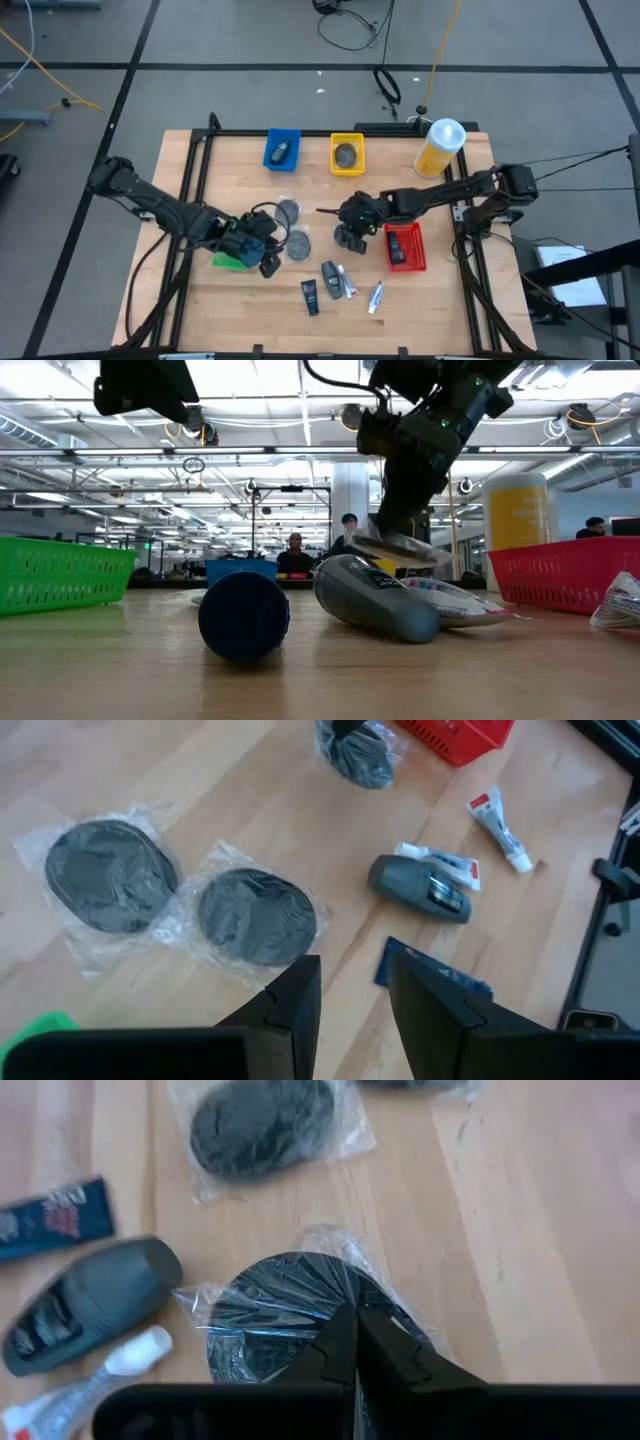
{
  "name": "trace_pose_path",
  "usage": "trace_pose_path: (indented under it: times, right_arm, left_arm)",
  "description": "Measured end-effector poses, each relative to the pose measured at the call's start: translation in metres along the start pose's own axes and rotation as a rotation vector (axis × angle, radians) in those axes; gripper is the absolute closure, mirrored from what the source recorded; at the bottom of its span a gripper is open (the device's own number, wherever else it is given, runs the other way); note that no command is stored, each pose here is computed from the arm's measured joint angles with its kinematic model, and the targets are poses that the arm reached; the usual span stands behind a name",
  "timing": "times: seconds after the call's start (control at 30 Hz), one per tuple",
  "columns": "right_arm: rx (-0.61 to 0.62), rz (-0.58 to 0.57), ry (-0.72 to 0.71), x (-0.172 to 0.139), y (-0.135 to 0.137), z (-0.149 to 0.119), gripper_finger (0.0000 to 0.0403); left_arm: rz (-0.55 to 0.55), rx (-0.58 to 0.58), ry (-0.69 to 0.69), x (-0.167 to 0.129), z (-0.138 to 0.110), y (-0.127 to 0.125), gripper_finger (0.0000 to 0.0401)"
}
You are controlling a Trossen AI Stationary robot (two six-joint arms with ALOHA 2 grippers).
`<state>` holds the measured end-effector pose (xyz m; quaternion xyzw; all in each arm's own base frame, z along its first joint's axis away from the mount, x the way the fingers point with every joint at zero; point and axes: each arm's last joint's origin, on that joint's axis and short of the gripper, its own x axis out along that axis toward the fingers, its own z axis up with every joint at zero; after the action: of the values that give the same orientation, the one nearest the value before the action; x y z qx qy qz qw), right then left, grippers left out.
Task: Pick & Place Travel size toiletries
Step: Put the black hairbrush into the yellow bin
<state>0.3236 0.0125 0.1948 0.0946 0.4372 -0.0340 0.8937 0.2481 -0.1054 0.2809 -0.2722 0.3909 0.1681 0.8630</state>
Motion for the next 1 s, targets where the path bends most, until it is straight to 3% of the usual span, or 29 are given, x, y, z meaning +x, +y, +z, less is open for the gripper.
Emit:
trace_pose_path:
  times: [0.27,0.53,0.83,1.0]
  right_arm:
    - [0.020,-0.014,-0.071,-0.015,0.001,0.007,0.0403]
    - [0.028,-0.051,-0.132,-0.029,0.000,0.012,0.0403]
    - [0.036,-0.091,-0.198,-0.047,0.000,0.016,0.0403]
    - [0.039,-0.130,-0.231,-0.055,-0.001,0.018,0.0403]
  left_arm:
    - [0.004,0.081,0.030,0.006,0.013,0.010,0.0286]
    - [0.034,0.064,0.063,0.011,0.026,0.024,0.0275]
    - [0.151,0.015,0.127,0.015,0.038,0.050,0.0165]
    - [0.143,-0.039,0.157,0.019,0.051,0.065,0.0114]
